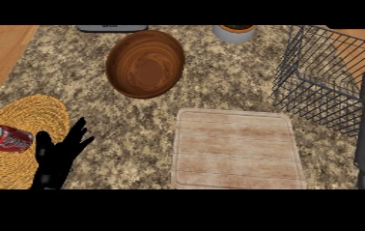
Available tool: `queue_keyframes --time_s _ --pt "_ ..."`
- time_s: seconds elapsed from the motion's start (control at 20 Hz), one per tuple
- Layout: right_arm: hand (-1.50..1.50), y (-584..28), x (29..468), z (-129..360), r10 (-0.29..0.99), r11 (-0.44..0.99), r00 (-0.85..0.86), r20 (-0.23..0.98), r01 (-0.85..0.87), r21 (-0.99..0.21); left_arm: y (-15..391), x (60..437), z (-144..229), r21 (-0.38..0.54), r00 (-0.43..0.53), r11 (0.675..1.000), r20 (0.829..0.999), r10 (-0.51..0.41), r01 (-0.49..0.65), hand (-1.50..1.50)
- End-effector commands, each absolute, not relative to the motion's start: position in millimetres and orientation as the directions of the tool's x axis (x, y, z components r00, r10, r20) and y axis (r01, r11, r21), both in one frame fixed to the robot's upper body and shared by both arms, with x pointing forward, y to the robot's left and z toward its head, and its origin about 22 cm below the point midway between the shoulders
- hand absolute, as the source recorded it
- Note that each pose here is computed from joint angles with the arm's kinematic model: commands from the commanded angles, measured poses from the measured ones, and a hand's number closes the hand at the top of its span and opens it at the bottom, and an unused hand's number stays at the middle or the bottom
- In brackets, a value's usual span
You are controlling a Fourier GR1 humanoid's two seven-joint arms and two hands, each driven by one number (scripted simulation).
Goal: Pick the tomato from the cutting board and place it in the basket
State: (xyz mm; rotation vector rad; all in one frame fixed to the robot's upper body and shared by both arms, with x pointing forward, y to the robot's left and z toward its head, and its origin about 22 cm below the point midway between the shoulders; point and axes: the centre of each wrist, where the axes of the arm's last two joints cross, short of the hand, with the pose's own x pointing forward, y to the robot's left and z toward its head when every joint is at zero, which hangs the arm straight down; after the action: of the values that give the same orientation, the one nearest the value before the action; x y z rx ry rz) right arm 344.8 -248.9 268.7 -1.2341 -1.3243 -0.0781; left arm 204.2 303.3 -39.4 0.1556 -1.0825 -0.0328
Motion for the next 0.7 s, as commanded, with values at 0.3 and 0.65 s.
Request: queue_keyframes --time_s 0.3,0.65 --pt "1.5 -304.1 361.8 201.1 0.389 0.519 0.282 0.877 0.719 -0.462 296.1 183.1 -59.9 0.129 0.515 0.991 0.852 -0.092 -0.037 0.0" --pt "1.5 -336.1 352.3 189.0 0.381 0.54 0.269 0.885 0.712 -0.449 301.8 200.3 -56.3 0.165 0.522 0.984 0.846 -0.11 -0.06 0.0"
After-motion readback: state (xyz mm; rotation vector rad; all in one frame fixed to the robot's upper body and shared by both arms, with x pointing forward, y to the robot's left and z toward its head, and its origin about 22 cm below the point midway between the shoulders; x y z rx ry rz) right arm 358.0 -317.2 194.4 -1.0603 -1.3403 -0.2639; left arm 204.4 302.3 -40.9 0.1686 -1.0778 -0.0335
